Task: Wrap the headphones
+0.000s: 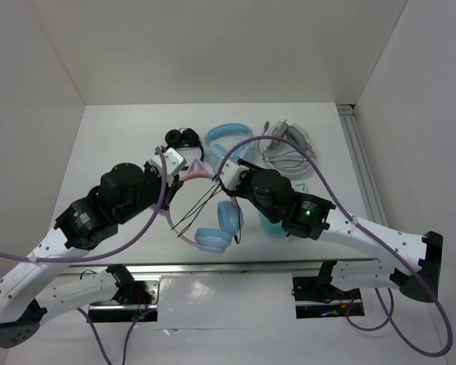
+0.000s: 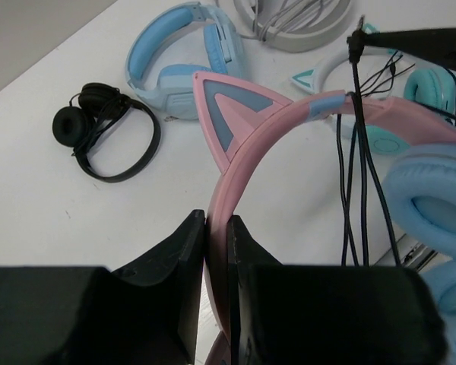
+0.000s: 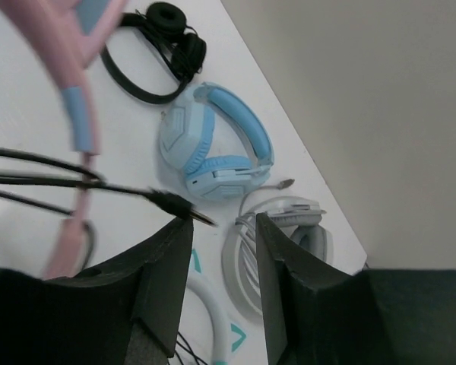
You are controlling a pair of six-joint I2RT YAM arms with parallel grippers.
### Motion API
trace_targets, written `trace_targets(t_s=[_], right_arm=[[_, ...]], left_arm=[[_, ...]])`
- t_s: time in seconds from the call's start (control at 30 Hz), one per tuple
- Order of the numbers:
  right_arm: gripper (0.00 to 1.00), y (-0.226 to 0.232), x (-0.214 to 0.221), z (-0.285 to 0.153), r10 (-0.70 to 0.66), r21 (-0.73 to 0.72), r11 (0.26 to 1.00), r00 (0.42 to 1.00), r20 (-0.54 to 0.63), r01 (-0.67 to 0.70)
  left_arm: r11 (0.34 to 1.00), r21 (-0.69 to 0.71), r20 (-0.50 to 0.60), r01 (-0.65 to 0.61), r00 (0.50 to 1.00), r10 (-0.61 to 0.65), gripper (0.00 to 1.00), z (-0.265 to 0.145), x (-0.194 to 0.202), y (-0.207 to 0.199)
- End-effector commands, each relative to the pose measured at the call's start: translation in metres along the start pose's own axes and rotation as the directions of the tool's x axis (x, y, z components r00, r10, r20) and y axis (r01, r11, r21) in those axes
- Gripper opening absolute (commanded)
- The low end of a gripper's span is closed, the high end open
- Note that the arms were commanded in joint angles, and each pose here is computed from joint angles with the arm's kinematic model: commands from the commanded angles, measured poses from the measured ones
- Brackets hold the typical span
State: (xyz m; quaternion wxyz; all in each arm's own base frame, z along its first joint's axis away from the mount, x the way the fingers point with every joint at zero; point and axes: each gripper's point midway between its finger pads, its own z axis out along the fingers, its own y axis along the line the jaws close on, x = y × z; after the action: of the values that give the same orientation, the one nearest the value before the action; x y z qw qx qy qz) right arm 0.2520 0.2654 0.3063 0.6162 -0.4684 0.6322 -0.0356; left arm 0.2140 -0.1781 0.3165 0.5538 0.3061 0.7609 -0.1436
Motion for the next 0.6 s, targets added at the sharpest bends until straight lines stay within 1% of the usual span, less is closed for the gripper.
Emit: trace_targets(t_s=[0.0, 0.03, 0.07, 0.13, 0.17, 0.27, 0.43, 0.5, 0.53, 0.57], right_arm=[[0.47, -0.028, 0.011, 0.007, 0.040, 0.120, 0.992, 0.998, -0.039, -0.035], [0.48, -0.025, 0.012, 0.009, 0.048, 0.117, 0.992, 0.998, -0.044, -0.043], [0.48, -0.029, 0.015, 0.010, 0.051, 0.125, 0.991, 0.997, -0.051, -0.045], [0.48, -0.023, 0.021, 0.015, 0.056, 0.107, 0.993, 0.997, -0.062, -0.049], [0.48, -0.024, 0.028, 0.016, 0.055, 0.113, 0.993, 0.995, -0.078, -0.046], [0.49, -0.026, 0.034, 0.019, 0.083, 0.118, 0.990, 0.993, -0.083, -0.073], [0.54, -0.038, 0.045, 0.023, 0.122, 0.139, 0.984, 0.988, -0.097, -0.108], [0.58, -0.043, 0.046, 0.023, 0.128, 0.152, 0.982, 0.987, -0.095, -0.113], [0.64, -0.042, 0.046, 0.026, 0.130, 0.154, 0.981, 0.987, -0.093, -0.114], [0.71, -0.046, 0.049, 0.026, 0.133, 0.170, 0.979, 0.986, -0.102, -0.115]], left_arm=[[0.996, -0.023, 0.103, 0.087, 0.991, -0.084, 0.00, -0.004, -0.036, 0.006], [0.993, -0.044, 0.100, 0.113, 0.989, -0.108, 0.00, -0.001, -0.037, 0.013], [0.993, -0.040, 0.081, 0.113, 0.991, -0.109, 0.00, 0.007, -0.037, 0.012], [0.989, -0.020, 0.093, 0.147, 0.985, -0.145, 0.00, 0.006, -0.044, 0.012], [0.989, -0.010, 0.077, 0.145, 0.987, -0.144, 0.00, 0.011, -0.041, 0.009], [0.987, 0.004, 0.086, 0.159, 0.984, -0.159, 0.00, 0.013, -0.046, 0.008], [0.978, -0.060, 0.050, 0.199, 0.979, -0.196, 0.00, 0.023, -0.037, 0.019], [0.973, -0.035, 0.022, 0.228, 0.974, -0.227, 0.00, 0.031, -0.026, 0.017], [0.972, -0.009, 0.017, 0.237, 0.971, -0.236, 0.00, 0.033, -0.024, 0.012], [0.969, -0.015, 0.029, 0.247, 0.969, -0.246, 0.00, 0.032, -0.024, 0.018]])
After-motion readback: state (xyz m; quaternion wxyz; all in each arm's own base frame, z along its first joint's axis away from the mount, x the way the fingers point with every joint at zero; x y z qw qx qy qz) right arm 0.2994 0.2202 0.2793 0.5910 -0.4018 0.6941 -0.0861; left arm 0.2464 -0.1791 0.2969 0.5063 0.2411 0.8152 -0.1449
